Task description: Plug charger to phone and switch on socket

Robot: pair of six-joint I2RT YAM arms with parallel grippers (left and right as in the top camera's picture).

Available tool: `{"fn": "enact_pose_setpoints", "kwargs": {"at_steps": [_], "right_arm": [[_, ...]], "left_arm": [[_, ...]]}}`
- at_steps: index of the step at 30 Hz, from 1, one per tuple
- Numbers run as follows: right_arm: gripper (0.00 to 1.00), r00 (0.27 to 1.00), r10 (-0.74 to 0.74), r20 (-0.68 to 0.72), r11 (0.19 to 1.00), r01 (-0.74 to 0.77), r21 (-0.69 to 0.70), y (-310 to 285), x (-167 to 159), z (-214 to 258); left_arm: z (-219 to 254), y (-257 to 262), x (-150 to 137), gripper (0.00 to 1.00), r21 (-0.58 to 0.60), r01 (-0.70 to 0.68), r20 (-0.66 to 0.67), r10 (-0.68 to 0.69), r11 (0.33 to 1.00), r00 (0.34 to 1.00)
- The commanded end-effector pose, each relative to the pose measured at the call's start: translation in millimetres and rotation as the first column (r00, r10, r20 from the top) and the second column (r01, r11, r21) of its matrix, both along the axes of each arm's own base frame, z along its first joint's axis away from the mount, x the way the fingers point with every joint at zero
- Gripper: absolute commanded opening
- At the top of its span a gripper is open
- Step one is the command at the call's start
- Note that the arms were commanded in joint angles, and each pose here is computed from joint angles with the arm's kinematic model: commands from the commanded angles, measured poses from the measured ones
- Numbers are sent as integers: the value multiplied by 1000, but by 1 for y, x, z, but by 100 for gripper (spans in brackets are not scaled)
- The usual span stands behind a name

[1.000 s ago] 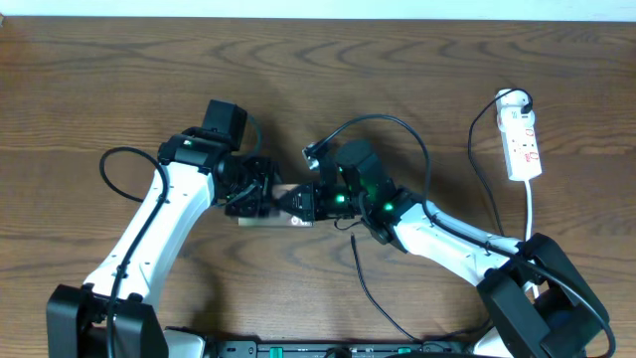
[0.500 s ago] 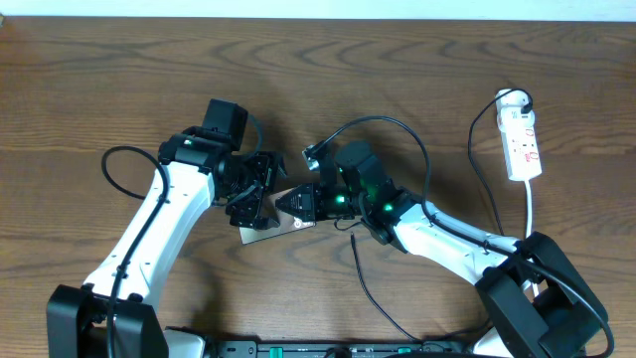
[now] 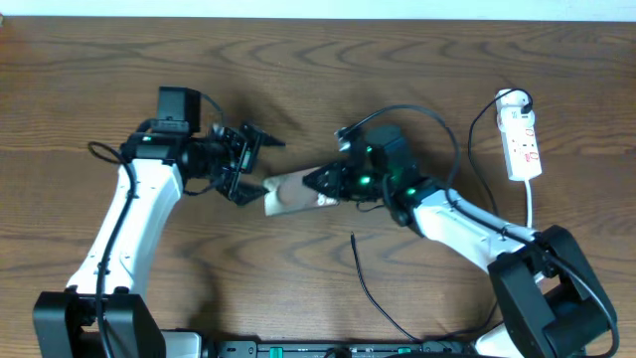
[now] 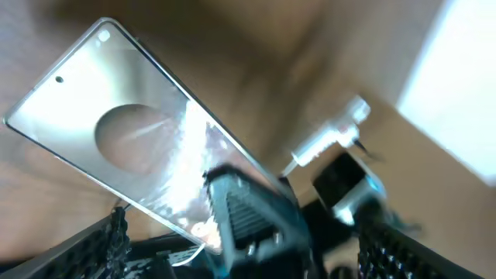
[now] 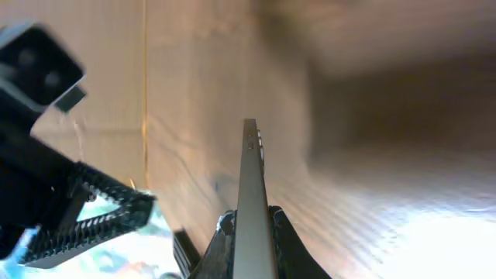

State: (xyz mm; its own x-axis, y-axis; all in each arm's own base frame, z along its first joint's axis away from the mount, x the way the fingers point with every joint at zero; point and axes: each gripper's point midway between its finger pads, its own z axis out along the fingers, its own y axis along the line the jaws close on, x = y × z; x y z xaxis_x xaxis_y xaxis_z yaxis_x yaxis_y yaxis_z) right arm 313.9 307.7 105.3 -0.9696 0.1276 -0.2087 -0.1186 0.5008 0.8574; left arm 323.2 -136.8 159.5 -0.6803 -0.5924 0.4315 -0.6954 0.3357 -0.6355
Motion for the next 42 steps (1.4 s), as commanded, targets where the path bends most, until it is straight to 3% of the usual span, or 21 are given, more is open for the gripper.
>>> {"fn": "enact_pose_setpoints", "kwargs": {"at_steps": [1, 5, 9, 14, 23, 30, 37, 42], "right_arm": [[1, 988, -108, -109, 992, 115, 61, -14, 22, 14], [1, 916, -254, -310, 951, 295, 91, -36, 41, 16], [1, 766, -353, -537, 879, 468, 90, -52, 53, 16], [1, 656, -378, -653, 808, 578, 113, -57, 65, 26], [1, 760, -380, -528, 745, 589, 313, -56, 95, 75], [1, 839, -393, -376, 783, 520, 341, -55, 97, 81], [1, 934, -341, -107, 850, 355, 390, -36, 89, 101], [1, 951, -304, -63, 860, 302, 411, -16, 78, 109]], "left_arm": [[31, -6, 4, 90, -93, 146, 208, -124, 985, 970], [45, -5, 8, 90, -150, 176, 278, -129, 973, 952], [49, -6, 10, 91, -157, 198, 320, -140, 968, 937], [44, -5, 17, 91, -154, 189, 352, -125, 970, 928], [38, -4, 49, 91, -245, 105, 476, 26, 964, 879], [48, 0, 54, 91, -369, 29, 538, 188, 929, 822], [34, 7, 55, 91, -398, -68, 477, 270, 915, 836], [28, 7, 59, 91, -414, -142, 433, 331, 899, 838]]}}
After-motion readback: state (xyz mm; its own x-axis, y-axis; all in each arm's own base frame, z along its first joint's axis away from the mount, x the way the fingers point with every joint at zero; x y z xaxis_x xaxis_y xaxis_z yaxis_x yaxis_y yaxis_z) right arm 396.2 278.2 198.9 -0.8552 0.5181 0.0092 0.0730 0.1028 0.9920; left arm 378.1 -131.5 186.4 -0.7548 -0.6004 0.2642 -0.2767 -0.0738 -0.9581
